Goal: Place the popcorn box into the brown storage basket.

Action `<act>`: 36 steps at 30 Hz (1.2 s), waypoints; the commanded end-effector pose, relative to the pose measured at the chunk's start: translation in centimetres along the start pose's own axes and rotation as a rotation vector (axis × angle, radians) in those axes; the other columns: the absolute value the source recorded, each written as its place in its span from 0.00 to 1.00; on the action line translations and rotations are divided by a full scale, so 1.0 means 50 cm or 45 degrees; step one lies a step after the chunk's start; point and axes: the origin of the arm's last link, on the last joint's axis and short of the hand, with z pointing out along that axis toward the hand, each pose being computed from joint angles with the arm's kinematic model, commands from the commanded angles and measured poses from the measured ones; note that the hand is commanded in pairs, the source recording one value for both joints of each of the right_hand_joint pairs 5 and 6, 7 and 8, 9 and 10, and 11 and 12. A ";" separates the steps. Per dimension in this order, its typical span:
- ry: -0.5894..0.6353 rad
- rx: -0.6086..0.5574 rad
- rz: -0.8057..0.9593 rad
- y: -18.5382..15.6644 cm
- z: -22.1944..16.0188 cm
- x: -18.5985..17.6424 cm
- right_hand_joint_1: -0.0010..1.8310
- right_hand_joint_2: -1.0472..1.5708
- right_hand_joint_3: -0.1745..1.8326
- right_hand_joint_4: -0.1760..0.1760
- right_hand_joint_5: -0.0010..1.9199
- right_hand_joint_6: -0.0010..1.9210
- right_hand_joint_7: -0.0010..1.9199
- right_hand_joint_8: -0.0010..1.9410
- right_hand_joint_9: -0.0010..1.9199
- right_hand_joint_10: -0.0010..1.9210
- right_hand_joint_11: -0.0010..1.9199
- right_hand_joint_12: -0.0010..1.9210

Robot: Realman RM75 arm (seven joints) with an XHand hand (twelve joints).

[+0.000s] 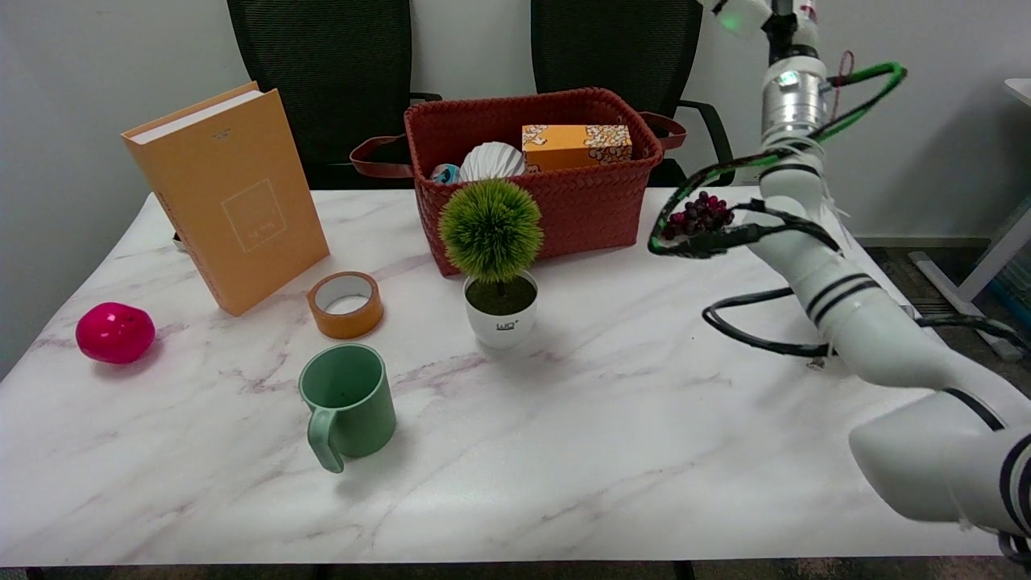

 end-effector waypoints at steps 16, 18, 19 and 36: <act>-0.144 -0.133 0.194 0.062 -0.241 0.112 0.34 0.60 0.03 0.50 0.00 0.00 0.00 0.00 0.00 0.00 0.00 0.00; -0.183 -0.129 0.168 0.062 -0.263 0.098 0.35 0.60 0.04 0.50 0.00 0.00 0.00 0.00 0.00 0.00 0.00 0.00; -0.194 -0.130 0.162 0.063 -0.271 0.094 0.36 0.60 0.05 0.50 0.00 0.00 0.00 0.00 0.00 0.00 0.00 0.00; -0.275 -0.055 0.085 0.041 -0.300 0.066 0.38 0.60 0.11 0.50 0.00 0.00 0.00 0.00 0.00 0.00 0.00 0.00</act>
